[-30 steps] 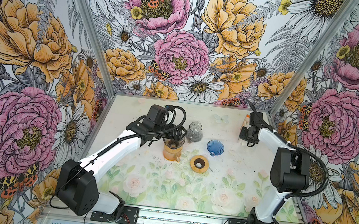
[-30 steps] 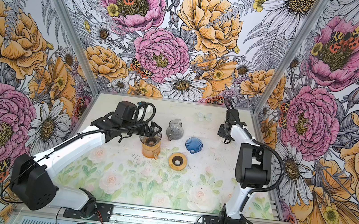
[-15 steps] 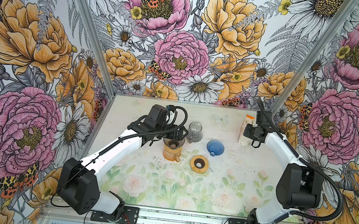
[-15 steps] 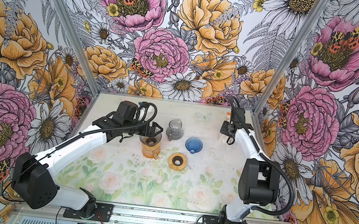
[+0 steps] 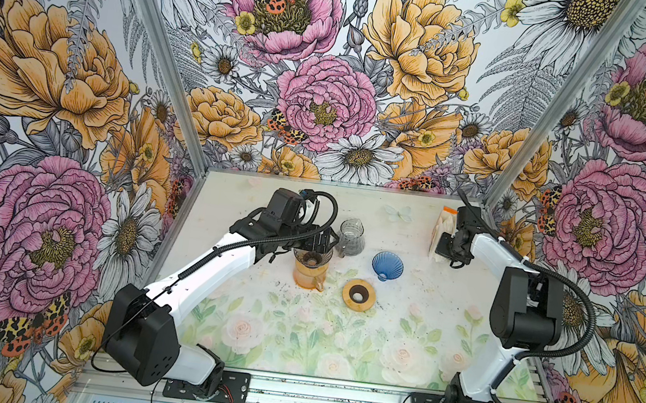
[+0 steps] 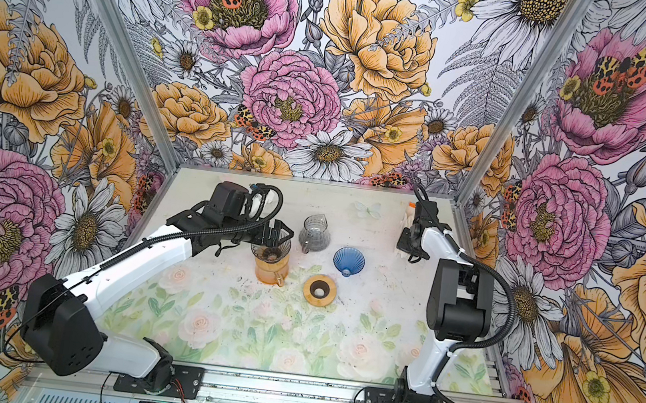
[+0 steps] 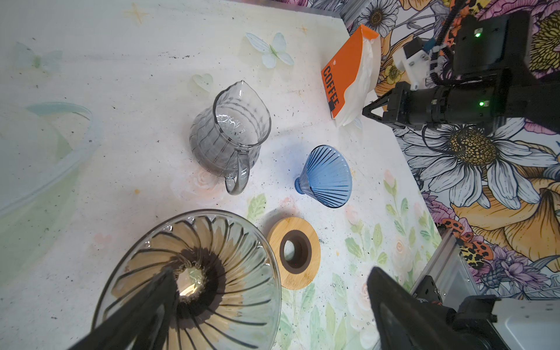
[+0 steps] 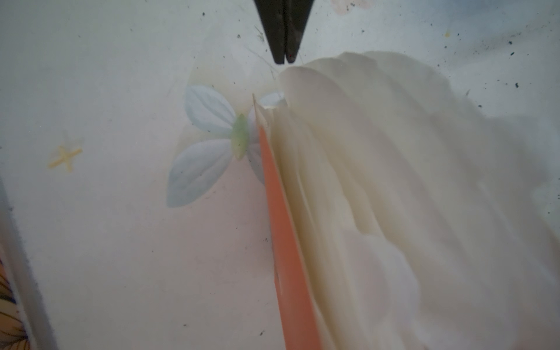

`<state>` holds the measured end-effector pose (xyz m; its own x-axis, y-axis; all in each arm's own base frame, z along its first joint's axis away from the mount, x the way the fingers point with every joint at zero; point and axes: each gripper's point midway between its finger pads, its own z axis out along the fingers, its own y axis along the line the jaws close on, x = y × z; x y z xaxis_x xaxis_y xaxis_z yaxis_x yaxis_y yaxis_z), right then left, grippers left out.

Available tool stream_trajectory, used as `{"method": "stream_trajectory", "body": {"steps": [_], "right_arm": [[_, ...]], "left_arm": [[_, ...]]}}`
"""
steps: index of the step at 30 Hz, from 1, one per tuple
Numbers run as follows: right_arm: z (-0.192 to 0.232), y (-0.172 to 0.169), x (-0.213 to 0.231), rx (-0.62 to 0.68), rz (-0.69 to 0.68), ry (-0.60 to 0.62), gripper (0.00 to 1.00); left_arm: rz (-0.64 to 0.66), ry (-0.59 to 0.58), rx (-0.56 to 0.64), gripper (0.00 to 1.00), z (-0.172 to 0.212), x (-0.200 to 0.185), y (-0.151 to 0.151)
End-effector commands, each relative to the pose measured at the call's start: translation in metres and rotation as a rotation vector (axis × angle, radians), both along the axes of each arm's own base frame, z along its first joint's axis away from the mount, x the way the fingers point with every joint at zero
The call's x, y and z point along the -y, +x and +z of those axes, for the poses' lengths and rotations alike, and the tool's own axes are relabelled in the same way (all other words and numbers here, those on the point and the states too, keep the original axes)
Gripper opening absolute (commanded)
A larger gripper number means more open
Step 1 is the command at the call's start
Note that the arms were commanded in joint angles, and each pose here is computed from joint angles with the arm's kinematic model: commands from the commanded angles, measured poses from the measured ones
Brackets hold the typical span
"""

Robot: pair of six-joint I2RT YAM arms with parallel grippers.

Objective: Place the coffee filter in the dripper

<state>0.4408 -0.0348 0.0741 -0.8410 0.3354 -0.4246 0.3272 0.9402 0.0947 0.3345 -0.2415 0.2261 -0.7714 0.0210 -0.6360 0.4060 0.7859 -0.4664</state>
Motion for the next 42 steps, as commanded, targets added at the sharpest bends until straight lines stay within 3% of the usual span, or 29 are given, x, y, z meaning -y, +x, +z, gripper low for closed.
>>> {"method": "stream_trajectory", "body": {"steps": [1,16,23,29,42], "right_arm": [[0.014,0.019,0.001,0.048,0.01,0.004,0.0],[0.012,0.044,0.004,0.062,0.028,-0.01,0.0],[0.036,0.024,-0.002,0.1,0.024,0.008,0.07],[0.051,-0.007,-0.004,0.123,-0.01,0.018,0.19],[0.016,-0.028,-0.032,0.235,-0.011,0.151,0.29]], "left_arm": [[-0.013,-0.021,0.006,0.99,0.009,0.007,0.001],[-0.017,-0.019,-0.006,0.98,0.006,0.009,0.002],[-0.026,-0.022,-0.003,0.99,0.007,0.012,0.0],[-0.032,-0.021,0.0,0.99,0.008,0.014,-0.002],[-0.029,-0.009,-0.001,0.99,0.004,0.012,-0.005]]}}
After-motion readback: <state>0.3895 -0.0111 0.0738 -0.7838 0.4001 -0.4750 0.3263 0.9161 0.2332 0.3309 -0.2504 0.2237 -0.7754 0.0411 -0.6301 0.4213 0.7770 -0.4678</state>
